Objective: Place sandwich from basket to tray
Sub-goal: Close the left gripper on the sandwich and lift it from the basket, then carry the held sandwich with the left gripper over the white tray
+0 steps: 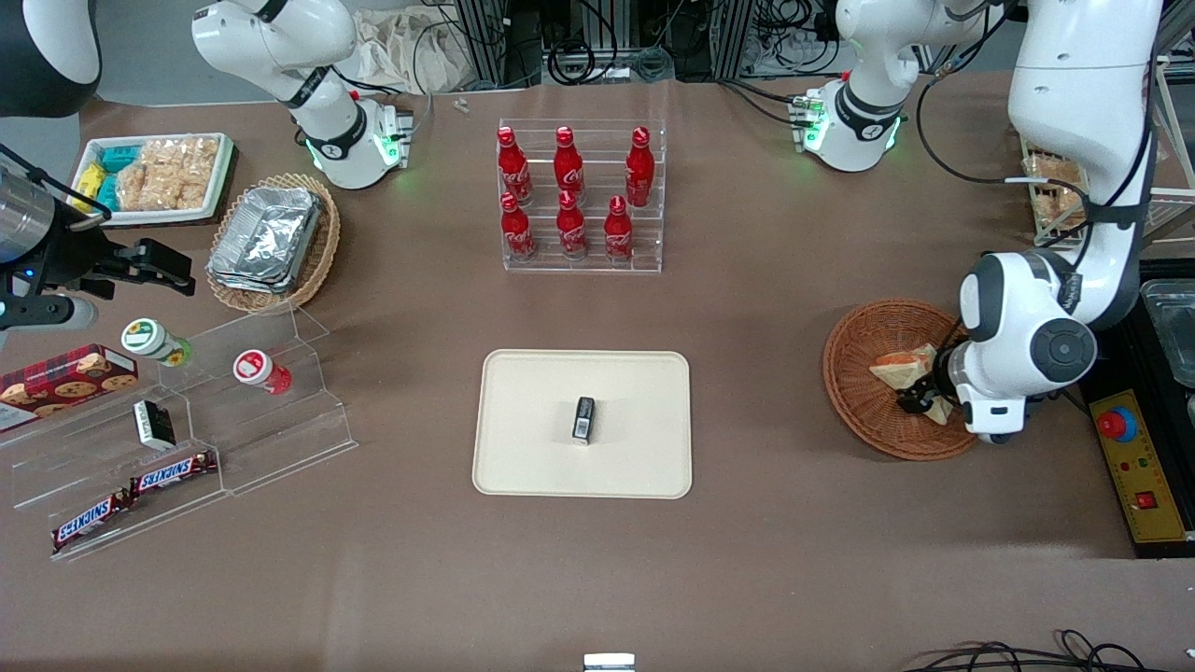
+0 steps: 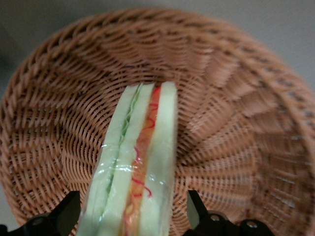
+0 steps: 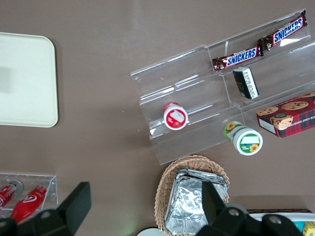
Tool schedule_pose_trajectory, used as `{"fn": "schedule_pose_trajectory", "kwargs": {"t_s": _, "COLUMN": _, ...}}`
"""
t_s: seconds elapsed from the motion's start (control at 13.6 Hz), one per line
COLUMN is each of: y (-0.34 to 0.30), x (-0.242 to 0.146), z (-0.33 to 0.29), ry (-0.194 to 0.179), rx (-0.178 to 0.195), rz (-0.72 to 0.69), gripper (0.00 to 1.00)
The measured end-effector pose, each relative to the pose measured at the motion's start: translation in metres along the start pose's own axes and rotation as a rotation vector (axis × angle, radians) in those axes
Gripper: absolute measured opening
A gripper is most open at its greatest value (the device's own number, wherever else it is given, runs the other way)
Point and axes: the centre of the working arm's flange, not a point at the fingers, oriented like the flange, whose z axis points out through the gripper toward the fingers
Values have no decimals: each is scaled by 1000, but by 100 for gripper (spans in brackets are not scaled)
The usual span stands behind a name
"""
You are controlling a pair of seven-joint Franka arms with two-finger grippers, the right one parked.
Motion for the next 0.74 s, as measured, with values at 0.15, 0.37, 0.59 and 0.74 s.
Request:
{"fn": "schedule_pose_trajectory", "kwargs": {"t_s": 0.15, "y": 0, "x": 0, "z": 7, "ry": -2, "rx": 2, "rz": -3, "gripper": 84}}
{"fn": "schedule_pose_trajectory", "kwargs": {"t_s": 0.37, "y": 1, "x": 4, "z": -12, "ry": 21, "rx": -21, "rz": -6, "gripper": 50}}
{"fn": "schedule_pose_trajectory", "kwargs": {"t_s": 0.59, "y": 2, "x": 0, "z": -93, "ry": -1, "rx": 1, "rz": 79, "gripper": 38}}
{"fn": "schedule_pose_trajectory", "kwargs": {"t_s": 0.74, "y": 15, "x": -25, "z": -161, "ry": -30, "rx": 19, "rz": 250, "gripper": 33}}
